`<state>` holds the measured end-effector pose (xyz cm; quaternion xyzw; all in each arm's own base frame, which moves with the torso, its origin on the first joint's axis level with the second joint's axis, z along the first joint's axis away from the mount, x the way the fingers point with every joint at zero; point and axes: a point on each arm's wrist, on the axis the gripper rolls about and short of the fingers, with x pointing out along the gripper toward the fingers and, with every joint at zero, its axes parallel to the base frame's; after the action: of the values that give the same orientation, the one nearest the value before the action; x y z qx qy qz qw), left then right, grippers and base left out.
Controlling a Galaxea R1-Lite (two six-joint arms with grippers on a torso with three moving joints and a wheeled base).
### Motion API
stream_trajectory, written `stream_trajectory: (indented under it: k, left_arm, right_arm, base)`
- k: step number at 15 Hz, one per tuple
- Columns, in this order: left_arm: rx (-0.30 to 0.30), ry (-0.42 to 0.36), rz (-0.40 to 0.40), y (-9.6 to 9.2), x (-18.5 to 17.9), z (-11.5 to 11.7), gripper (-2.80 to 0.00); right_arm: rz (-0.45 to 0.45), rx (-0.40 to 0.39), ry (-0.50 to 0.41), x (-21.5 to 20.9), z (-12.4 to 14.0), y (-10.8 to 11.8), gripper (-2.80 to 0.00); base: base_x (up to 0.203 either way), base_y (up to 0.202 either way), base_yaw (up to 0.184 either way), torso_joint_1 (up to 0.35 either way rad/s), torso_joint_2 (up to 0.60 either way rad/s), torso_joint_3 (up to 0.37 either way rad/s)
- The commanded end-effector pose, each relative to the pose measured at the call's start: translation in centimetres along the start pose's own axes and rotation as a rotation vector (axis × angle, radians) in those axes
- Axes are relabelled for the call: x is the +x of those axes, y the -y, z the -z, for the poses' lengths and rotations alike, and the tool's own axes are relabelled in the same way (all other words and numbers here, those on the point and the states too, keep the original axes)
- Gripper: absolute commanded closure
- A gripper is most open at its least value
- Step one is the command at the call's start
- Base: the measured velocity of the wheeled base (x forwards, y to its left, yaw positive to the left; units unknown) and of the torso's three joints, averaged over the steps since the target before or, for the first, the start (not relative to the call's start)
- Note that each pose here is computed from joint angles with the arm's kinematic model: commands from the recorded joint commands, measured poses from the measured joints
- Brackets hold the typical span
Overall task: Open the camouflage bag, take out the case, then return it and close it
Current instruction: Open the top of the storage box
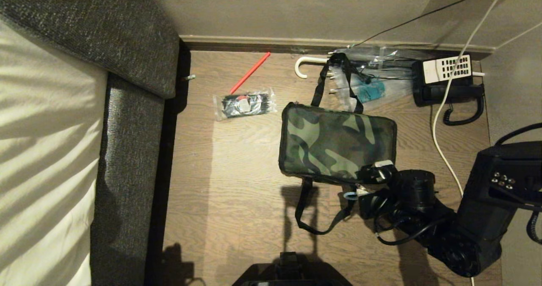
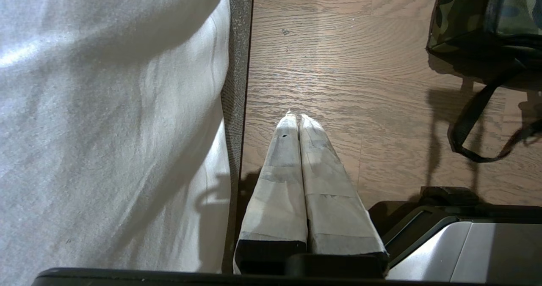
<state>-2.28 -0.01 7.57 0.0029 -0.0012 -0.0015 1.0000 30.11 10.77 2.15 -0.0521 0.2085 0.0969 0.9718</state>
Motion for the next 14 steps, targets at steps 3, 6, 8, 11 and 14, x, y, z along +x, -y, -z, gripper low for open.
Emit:
stream_trajectory:
  k: [3,6,8,11,14]
  left_arm:
    - [0.0,-0.001,0.0,0.0,0.0,0.0,0.0]
    - [0.0,-0.001,0.0,0.0,0.0,0.1,0.0]
    - [0.0,-0.002,0.0,0.0,0.0,0.1,0.0]
    - [0.0,-0.001,0.0,0.0,0.0,0.1,0.0]
    - [0.0,0.001,0.0,0.0,0.0,0.0,0.0]
  right_arm:
    - [0.045,-0.014,0.009,0.4,-0.2,2.3,0.0]
    - [0.051,-0.033,0.008,0.3,-0.2,3.5,0.0]
    - [0.07,-0.054,-0.001,0.0,-0.4,4.3,0.0]
    - [0.082,-0.068,-0.011,-0.3,-0.6,5.2,0.0]
    - [0.102,-0.064,-0.012,-0.3,-0.6,5.9,0.0]
  base:
    - [0.0,0.0,0.0,0.0,0.0,0.0]
    - [0.0,0.0,0.0,0.0,0.0,0.0]
    - [0.0,0.0,0.0,0.0,0.0,0.0]
    - [0.0,0.0,0.0,0.0,0.0,0.0]
    - [0.0,0.0,0.0,0.0,0.0,0.0]
